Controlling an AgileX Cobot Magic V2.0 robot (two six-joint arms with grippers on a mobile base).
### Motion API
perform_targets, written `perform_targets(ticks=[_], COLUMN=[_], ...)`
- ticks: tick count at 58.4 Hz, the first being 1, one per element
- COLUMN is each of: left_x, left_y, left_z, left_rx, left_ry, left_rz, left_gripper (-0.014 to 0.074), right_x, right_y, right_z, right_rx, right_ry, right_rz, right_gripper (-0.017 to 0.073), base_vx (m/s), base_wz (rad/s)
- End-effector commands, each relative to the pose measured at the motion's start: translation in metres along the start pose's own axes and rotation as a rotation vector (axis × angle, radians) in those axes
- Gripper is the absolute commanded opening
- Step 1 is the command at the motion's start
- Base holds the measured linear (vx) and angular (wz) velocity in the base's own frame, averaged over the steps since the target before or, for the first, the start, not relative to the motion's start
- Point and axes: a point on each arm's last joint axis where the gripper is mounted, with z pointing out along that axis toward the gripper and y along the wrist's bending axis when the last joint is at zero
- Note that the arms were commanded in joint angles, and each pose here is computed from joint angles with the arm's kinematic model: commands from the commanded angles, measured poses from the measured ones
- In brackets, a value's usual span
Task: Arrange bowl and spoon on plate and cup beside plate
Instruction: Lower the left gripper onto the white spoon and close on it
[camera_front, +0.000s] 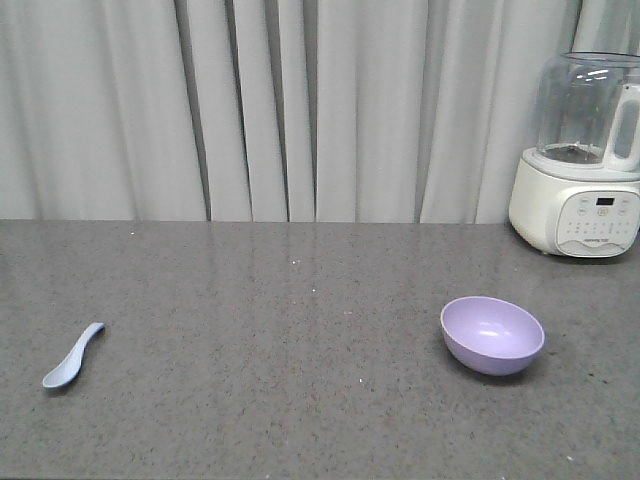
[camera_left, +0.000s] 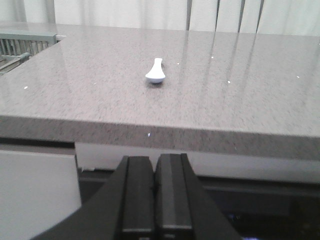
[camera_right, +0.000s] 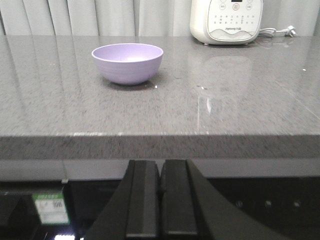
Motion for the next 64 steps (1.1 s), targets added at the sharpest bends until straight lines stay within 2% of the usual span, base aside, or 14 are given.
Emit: perform_targets(ticks=[1,30,64], left_x=[-0.0001,-0.0001,-0.0006], left_y=[-0.0001,-0.0001,-0.0001], left_z=[0.0012,0.0012,0.0011], left_rx=[0.004,0.004,0.004], left_ry=[-0.060,-0.060,-0.063], left_rz=[-0.013,-0.013,-0.014], left_gripper=[-0.0006,-0.0006,-0.0006], right_x=[-0.0006,-0.0006,-0.0006], right_y=[0.0001,0.0001,0.0001], right_z=[0.0020,0.0020,0.0020], right_rx=[0.002,0.002,0.002], right_ry=[-0.049,-0.049,-0.049], right_rz=[-0.016,-0.015,-0.015], right_gripper=[-0.0009,-0.0009,-0.0009], base_vx=[0.33,0.25,0.07], base_wz=[0.00,-0.03,-0.01])
